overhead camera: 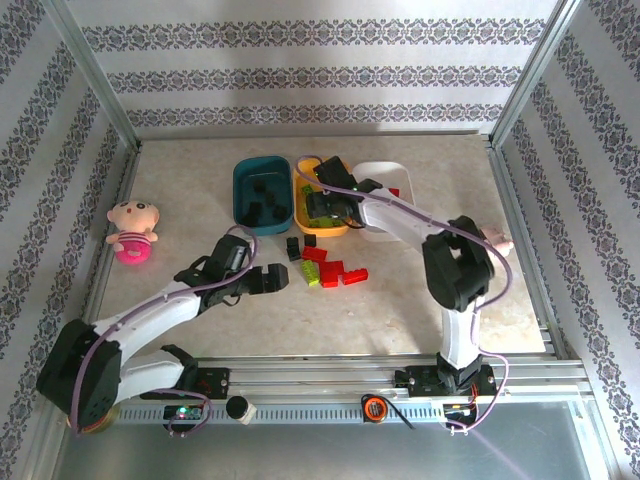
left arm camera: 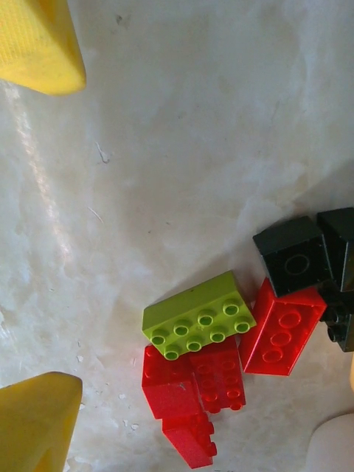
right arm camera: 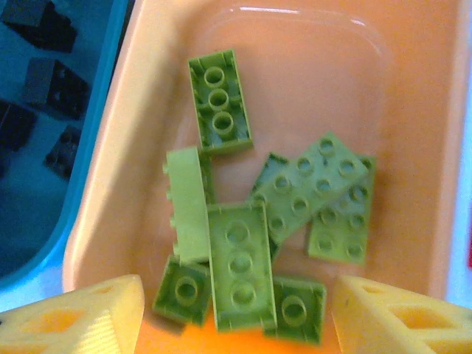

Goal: Sort the legos into containers by color
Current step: Place the lego in the container, then pick up the lego from the center of the table.

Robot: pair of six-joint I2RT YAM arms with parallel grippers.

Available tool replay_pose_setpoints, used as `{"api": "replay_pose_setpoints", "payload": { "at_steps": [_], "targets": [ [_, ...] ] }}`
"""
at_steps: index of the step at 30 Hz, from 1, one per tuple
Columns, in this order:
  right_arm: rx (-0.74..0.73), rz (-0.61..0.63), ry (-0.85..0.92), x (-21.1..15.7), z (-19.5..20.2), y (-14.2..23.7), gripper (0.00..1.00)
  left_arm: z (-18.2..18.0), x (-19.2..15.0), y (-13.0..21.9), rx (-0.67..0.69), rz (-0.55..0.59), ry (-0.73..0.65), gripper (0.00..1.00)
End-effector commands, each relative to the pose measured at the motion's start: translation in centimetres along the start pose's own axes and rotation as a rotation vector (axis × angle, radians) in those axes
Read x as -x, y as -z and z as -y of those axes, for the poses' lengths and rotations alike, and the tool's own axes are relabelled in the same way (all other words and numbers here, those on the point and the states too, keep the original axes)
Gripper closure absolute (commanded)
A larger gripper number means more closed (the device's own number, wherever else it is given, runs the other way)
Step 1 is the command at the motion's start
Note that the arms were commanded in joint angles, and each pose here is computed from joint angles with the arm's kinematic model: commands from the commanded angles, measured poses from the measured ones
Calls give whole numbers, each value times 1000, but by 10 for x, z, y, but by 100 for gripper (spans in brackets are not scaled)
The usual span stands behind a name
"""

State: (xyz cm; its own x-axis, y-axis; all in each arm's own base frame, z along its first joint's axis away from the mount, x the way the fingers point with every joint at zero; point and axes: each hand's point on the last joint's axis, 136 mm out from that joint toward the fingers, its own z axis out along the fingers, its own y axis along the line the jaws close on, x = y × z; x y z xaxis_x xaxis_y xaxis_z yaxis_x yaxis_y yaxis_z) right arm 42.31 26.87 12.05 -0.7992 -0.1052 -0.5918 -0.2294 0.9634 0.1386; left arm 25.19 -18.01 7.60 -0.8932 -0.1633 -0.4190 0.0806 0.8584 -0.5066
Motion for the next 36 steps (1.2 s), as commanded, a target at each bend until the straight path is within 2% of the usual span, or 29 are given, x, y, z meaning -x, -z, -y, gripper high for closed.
{"api": "replay_pose_setpoints", "payload": {
  "at_steps": [1,4,10,13,20,25,30,32,34,36],
  "targets": [
    [50,57,-36,-1,-3,34,32,30,23,-6,-59,47,-82,9],
    [57,52,-46,-22,4,47,32,32,35,-19,-21,54,-95,17],
    [47,55,-59,-48,19,67,32,34,65,-49,38,96,-143,26],
    [43,64,-64,-54,25,75,32,31,76,-63,71,105,-149,32],
    [44,91,-72,-57,32,91,32,19,90,-89,130,97,-127,37],
    [44,107,-76,-57,35,99,32,1,88,-95,203,85,-116,45],
    [49,119,-83,-56,36,103,32,-16,74,-92,269,43,-124,49],
    [51,120,-86,-56,36,103,32,-25,68,-86,305,36,-129,54],
    [56,122,-87,-55,35,104,32,-29,64,-78,313,42,-129,54],
    [58,121,-88,-55,35,103,32,-25,64,-72,292,53,-132,48]
  ]
}}
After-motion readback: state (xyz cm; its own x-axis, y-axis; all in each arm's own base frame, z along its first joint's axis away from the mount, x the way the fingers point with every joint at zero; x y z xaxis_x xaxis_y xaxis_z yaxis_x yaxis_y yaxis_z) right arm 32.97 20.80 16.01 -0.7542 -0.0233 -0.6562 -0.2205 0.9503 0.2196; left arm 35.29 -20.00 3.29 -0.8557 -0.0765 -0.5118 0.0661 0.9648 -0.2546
